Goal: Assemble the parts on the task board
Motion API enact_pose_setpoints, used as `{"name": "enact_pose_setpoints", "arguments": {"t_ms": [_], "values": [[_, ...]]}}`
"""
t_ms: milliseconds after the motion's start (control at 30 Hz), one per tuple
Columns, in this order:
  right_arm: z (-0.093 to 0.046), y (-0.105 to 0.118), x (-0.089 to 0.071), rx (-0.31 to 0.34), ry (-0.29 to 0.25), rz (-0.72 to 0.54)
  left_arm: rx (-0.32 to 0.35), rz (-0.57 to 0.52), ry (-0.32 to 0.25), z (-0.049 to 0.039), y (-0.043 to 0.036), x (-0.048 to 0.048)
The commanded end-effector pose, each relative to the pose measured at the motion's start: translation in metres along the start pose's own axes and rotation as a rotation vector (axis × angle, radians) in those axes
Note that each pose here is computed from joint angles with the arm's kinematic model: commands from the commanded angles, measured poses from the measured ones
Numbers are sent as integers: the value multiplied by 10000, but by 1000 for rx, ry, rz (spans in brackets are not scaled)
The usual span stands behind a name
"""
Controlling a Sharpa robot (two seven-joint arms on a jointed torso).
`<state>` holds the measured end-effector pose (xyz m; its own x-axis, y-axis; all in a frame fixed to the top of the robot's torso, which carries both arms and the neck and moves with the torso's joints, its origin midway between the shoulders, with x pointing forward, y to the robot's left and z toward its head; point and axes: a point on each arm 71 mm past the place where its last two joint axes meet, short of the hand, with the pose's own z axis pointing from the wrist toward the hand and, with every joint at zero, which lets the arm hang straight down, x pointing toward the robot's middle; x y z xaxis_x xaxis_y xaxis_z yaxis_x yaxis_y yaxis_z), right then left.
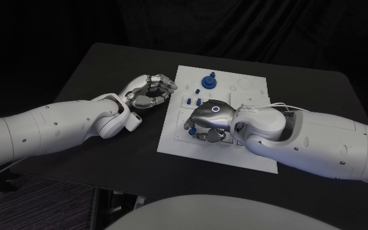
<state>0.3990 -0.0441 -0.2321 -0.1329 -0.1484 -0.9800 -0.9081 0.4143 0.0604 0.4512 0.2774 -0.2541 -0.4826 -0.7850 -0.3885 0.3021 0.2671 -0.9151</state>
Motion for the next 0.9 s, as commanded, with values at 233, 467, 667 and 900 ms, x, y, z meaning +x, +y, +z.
{"name": "enact_pose_setpoints", "arguments": {"t_ms": [233, 467, 667, 900], "values": [[-21, -45, 14, 39, -6, 32, 87, -10, 9, -3, -58, 11], [-157, -108, -108, 70, -129, 80, 87, -9, 7, -14, -55, -2], [-523, -313, -375, 134, -248, 80, 88, -8, 5, -29, -58, -9], [-1137, -687, -457, 331, -198, 150, 87, -2, -3, -42, -60, -21]]}}
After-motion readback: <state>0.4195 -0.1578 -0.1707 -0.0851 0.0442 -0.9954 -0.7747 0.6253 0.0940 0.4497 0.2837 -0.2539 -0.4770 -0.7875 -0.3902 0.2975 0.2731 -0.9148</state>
